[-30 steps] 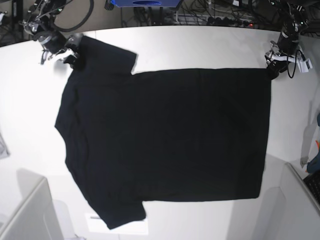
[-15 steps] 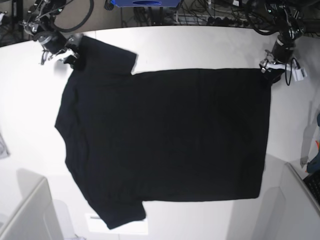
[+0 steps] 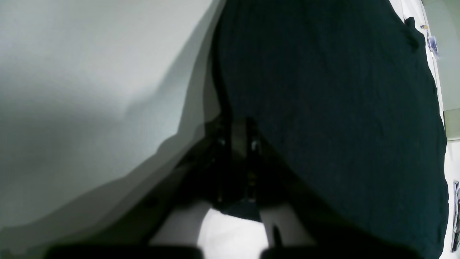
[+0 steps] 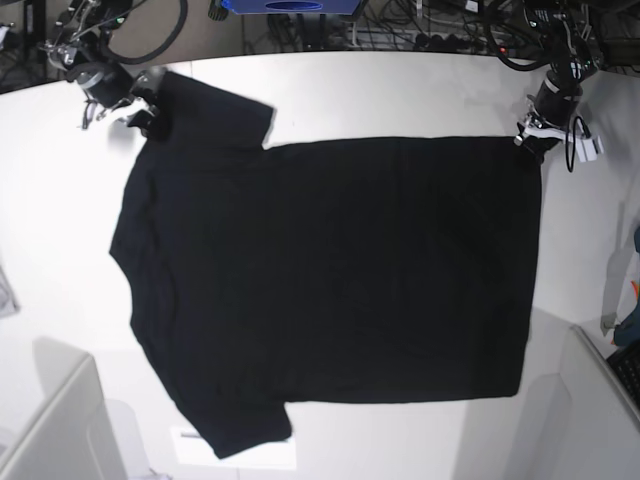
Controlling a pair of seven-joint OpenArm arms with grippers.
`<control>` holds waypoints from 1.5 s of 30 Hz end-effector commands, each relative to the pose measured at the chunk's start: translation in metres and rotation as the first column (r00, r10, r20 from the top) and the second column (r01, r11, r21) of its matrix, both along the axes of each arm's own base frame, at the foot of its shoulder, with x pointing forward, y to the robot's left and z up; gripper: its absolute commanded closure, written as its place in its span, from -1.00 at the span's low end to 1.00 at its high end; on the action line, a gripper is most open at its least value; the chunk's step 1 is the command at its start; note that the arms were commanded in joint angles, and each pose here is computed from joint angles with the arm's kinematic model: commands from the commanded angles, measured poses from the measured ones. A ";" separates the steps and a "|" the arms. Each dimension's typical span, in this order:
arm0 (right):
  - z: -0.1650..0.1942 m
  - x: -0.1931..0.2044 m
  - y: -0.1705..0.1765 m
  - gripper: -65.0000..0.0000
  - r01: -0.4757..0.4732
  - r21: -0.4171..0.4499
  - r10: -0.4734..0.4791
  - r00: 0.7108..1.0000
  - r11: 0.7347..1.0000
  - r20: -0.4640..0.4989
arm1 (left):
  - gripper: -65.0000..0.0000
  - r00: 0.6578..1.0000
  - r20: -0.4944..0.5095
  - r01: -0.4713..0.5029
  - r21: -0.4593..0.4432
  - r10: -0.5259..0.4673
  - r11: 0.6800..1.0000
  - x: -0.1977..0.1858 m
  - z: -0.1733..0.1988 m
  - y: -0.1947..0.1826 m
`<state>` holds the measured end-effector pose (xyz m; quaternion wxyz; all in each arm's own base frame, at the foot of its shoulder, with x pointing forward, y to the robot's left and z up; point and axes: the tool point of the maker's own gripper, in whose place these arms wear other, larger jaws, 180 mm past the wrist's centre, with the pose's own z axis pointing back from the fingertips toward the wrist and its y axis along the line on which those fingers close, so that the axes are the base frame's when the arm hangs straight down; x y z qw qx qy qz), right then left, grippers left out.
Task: Fold the T-shirt properly
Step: 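Lift the collar-side corners with both grippers and pull them toward the robot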
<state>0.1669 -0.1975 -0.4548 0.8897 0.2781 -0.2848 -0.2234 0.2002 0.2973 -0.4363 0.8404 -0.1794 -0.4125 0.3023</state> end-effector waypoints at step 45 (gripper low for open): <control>0.107 0.121 0.001 1.00 -0.071 -0.092 0.079 0.993 0.993 0.089 | 1.00 1.000 0.010 0.022 0.191 -0.025 0.981 0.041 0.116 0.034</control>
